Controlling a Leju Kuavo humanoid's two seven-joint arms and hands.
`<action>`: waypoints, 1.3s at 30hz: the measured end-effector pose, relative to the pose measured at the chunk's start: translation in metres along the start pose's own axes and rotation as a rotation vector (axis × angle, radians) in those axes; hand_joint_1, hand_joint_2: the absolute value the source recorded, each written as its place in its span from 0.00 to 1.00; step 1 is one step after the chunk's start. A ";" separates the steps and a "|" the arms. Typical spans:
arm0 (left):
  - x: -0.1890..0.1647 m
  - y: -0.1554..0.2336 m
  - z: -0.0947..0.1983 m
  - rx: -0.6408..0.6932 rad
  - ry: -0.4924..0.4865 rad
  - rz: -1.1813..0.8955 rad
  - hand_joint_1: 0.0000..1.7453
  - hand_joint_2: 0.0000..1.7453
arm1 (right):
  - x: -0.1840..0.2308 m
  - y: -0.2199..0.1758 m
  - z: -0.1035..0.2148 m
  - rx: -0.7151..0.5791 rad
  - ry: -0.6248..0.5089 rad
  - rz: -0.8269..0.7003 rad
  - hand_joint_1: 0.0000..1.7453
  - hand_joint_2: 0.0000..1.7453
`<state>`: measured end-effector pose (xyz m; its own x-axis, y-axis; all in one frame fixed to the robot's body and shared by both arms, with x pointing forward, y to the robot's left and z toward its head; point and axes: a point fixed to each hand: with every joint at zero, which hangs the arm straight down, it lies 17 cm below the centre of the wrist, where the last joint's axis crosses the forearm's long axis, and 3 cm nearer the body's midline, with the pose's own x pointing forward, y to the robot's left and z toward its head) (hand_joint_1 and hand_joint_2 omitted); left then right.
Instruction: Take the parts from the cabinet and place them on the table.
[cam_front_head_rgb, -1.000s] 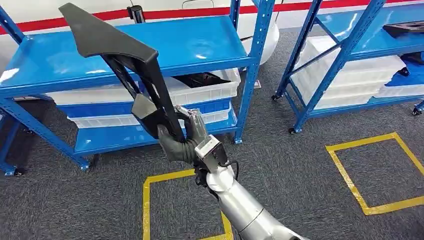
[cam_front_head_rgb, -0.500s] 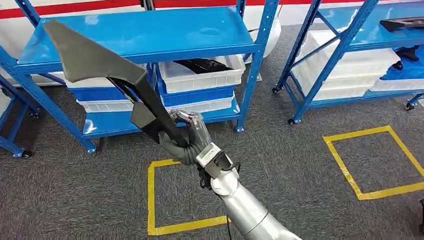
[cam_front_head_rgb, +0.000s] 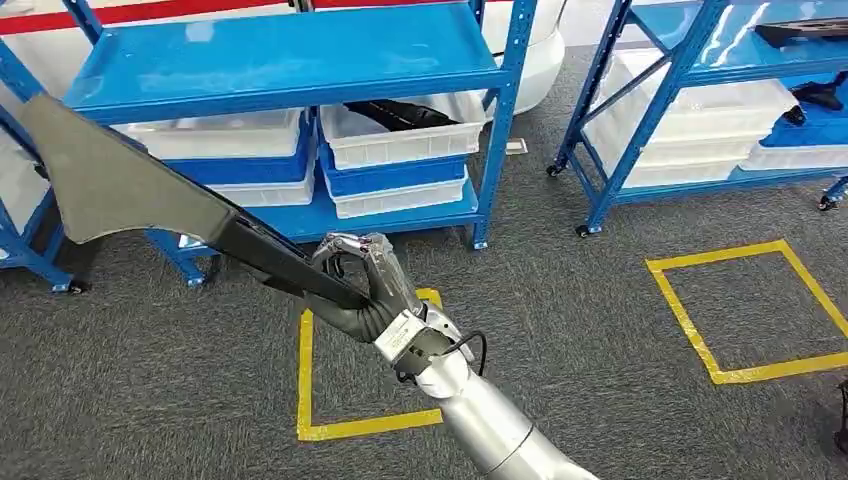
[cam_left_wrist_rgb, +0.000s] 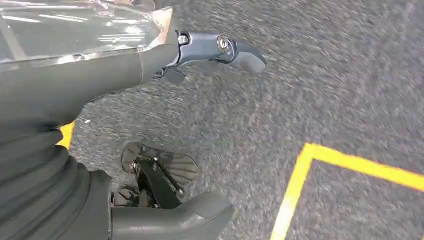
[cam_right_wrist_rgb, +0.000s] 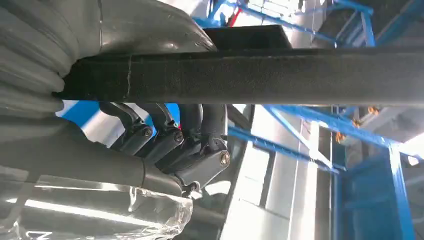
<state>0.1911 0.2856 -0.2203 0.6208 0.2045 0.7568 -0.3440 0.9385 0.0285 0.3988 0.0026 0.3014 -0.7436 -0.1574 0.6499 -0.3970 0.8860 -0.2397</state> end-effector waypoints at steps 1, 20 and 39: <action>0.000 0.000 0.000 -0.001 0.000 -0.002 0.00 1.00 | 0.000 0.001 0.001 0.003 0.000 0.003 1.00 1.00; 0.006 -0.003 0.001 0.001 -0.040 -0.006 0.00 1.00 | 0.005 0.011 0.005 0.028 -0.015 0.007 1.00 1.00; 0.001 -0.004 0.000 -0.018 0.000 -0.010 0.00 1.00 | 0.010 0.013 0.028 -0.048 0.018 -0.001 1.00 1.00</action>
<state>0.1932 0.2822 -0.2200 0.6239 0.1949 0.7568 -0.3247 0.9455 0.0242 0.3713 0.0000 0.2852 -0.7332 -0.1504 0.6631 -0.3710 0.9058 -0.2048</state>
